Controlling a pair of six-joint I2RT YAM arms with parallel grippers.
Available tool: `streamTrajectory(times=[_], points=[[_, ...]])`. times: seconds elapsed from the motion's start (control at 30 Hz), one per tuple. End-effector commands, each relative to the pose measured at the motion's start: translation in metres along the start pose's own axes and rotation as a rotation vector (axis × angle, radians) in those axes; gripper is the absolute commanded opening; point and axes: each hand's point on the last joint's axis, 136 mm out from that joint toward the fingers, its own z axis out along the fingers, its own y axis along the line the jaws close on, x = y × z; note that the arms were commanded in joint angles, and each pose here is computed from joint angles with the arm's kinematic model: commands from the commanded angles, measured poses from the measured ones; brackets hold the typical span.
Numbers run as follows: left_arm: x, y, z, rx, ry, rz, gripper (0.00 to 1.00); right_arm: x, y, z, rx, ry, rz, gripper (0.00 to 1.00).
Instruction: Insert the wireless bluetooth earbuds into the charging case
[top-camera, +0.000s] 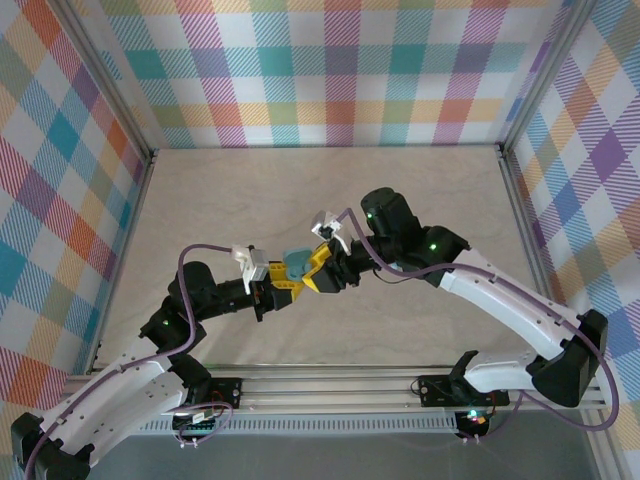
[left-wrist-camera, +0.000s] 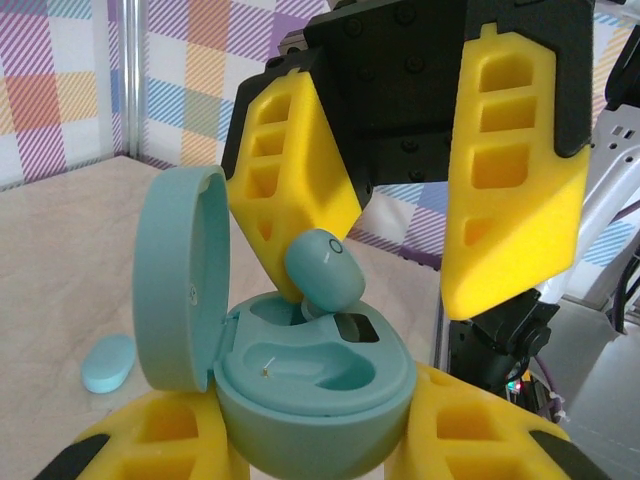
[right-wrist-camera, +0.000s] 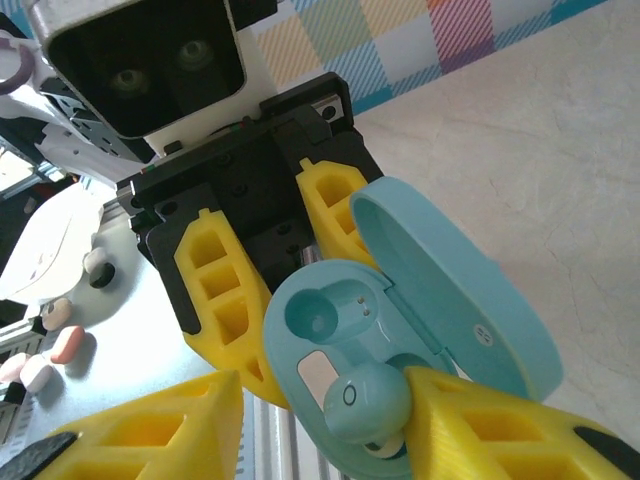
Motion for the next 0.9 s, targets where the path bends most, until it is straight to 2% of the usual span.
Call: streamTrajectory(times=[0.0,0.63,0.87], points=[[-0.04,-0.016,-0.007,0.044,-0.124,0.072,0.0,0.008,-0.013,0.004,0.055,0.061,0.077,0.49],[-0.038,-0.015,-0.007,0.046,-0.138,0.051,0.0,-0.002,-0.024,0.007,0.105,0.083,0.16,0.52],[-0.037,-0.015,-0.008,0.047,-0.14,0.049,0.0,0.0,-0.026,0.013,0.143,0.137,0.175,0.52]])
